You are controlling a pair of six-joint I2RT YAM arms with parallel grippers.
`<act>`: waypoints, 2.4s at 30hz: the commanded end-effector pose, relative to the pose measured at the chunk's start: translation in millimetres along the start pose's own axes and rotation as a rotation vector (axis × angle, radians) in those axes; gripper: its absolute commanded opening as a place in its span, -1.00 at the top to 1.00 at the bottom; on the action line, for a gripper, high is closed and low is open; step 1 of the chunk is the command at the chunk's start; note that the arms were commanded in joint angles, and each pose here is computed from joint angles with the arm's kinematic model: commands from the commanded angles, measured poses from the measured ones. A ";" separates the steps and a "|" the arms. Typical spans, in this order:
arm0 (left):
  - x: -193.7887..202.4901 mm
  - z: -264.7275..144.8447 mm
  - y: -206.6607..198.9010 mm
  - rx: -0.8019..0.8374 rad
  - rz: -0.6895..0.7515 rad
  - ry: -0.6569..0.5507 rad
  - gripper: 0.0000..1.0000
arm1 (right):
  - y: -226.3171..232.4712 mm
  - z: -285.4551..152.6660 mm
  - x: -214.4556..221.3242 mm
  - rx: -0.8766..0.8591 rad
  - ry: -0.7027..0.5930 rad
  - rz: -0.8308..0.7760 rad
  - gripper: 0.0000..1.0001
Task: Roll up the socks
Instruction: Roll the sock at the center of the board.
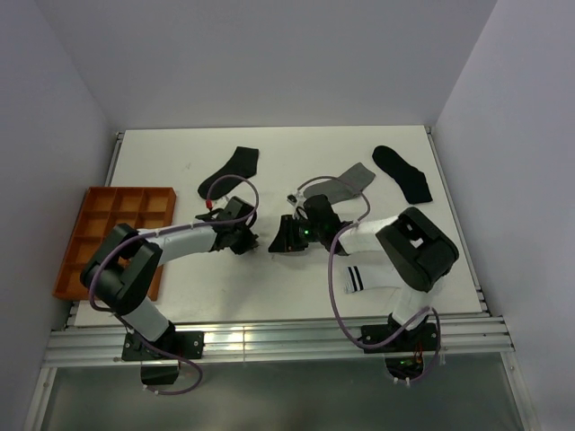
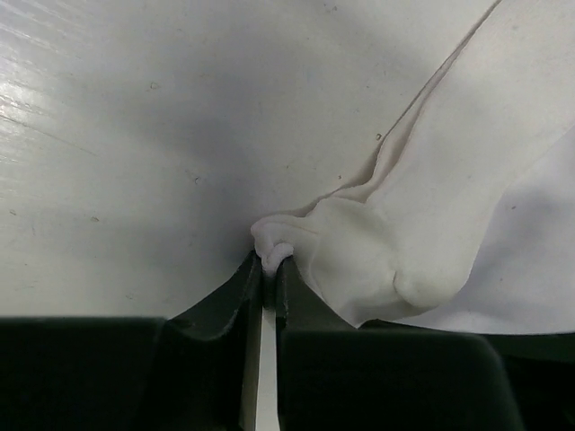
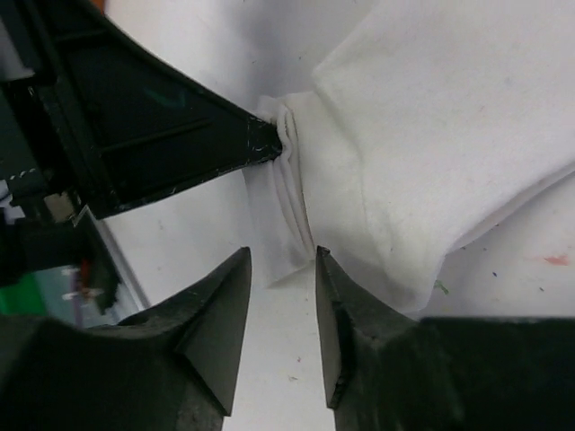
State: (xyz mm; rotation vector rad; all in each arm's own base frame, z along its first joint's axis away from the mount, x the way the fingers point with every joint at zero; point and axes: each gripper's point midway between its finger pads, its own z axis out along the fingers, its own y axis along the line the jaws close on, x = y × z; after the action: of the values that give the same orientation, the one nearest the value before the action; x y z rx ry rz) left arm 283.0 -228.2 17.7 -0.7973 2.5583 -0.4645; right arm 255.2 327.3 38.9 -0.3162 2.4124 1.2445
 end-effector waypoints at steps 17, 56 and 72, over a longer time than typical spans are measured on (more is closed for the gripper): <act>9.9 2.9 47.5 -0.243 0.194 0.083 0.92 | 27.0 4.0 -9.8 0.383 -0.235 -0.634 0.05; -21.9 -12.1 72.7 -0.217 0.068 0.003 0.62 | 39.7 47.1 39.0 0.215 0.048 -0.500 1.00; -26.0 -35.5 54.0 0.055 -0.112 -0.109 -0.68 | 17.8 29.5 26.0 -0.171 0.115 0.177 1.00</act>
State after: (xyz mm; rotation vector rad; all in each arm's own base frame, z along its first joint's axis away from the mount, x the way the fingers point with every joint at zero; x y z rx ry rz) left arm 264.6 -168.3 34.3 -0.8953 2.4417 -0.4798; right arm 242.2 365.4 24.4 -0.3600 2.4414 1.3621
